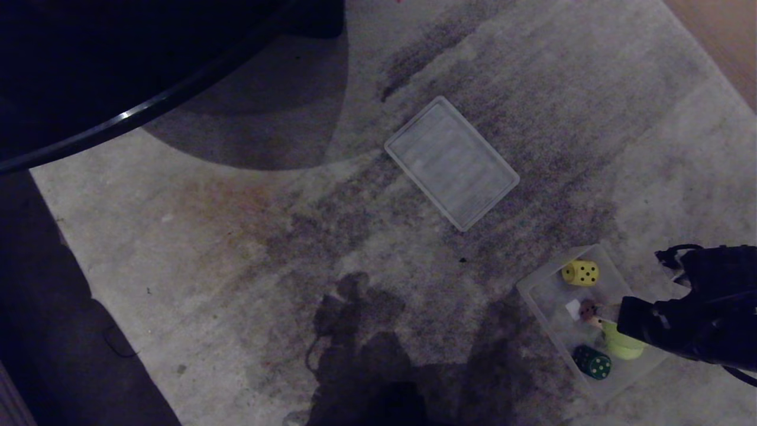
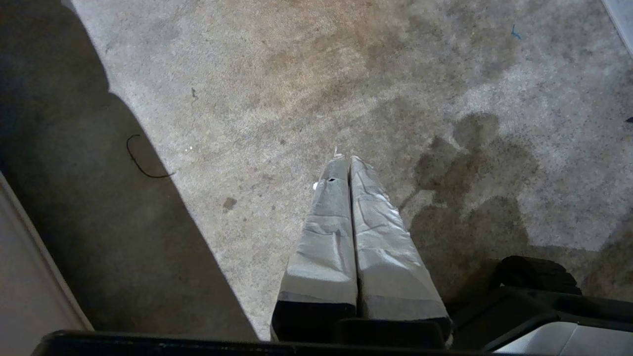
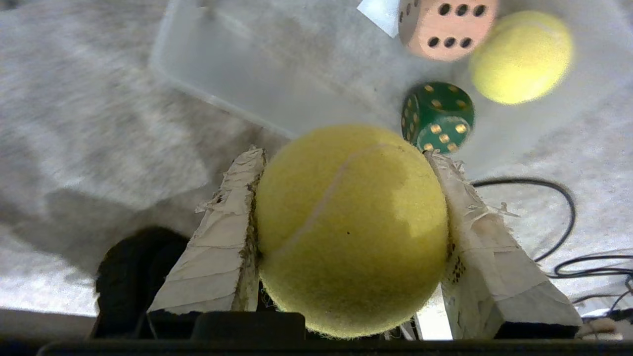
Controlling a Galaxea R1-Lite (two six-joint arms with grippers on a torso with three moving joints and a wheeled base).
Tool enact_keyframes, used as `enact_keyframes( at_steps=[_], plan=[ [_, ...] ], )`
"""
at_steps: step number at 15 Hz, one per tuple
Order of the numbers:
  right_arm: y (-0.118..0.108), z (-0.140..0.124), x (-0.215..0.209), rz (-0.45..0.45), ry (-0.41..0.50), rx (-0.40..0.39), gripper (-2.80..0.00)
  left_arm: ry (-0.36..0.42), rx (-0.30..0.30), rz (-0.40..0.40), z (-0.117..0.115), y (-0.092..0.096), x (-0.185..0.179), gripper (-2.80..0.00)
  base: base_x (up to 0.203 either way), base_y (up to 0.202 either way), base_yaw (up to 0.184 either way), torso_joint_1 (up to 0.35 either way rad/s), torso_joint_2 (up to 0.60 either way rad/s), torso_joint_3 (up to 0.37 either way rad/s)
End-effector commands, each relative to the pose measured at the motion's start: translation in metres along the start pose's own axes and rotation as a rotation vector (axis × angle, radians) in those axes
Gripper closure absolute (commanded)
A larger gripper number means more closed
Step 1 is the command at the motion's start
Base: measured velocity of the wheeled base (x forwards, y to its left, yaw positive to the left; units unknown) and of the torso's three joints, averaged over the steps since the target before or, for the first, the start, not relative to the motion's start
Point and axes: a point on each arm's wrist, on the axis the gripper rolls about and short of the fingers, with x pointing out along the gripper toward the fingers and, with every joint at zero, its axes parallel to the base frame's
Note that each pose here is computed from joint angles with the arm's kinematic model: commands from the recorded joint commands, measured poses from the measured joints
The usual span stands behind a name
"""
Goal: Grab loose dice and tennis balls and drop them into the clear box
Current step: Put the ball in the box
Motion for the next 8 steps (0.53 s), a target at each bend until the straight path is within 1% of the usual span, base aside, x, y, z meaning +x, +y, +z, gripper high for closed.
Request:
enact_keyframes(
  at_steps=[1,2,3,6,8],
  plan=[
    [-0.003,-0.007,0.035,-0.031,0.085,0.008,0.0,-0.001,-0.001,0.001,0.0,0.0,0.0,0.0,0.0,0.0,0.0,0.0,0.0,0.0],
    [-0.002,-0.004,0.037,-0.021,0.059,0.012,-0.76,-0.001,-0.001,0.001,0.0,0.0,0.0,0.0,0.0,0.0,0.0,0.0,0.0,0.0],
    [-0.001,-0.003,0.037,-0.01,0.04,0.013,-2.8,0.0,-0.001,0.001,0.0,0.0,0.0,0.0,0.0,0.0,0.0,0.0,0.0,0.0],
    [-0.002,-0.005,0.032,-0.006,0.042,0.012,-2.8,-0.001,-0.001,0.001,0.0,0.0,0.0,0.0,0.0,0.0,0.0,0.0,0.0,0.0],
    [-0.001,-0.007,0.02,0.003,0.025,0.005,-2.8,-0.001,-0.001,0.001,0.0,0.0,0.0,0.0,0.0,0.0,0.0,0.0,0.0,0.0]
  ],
)
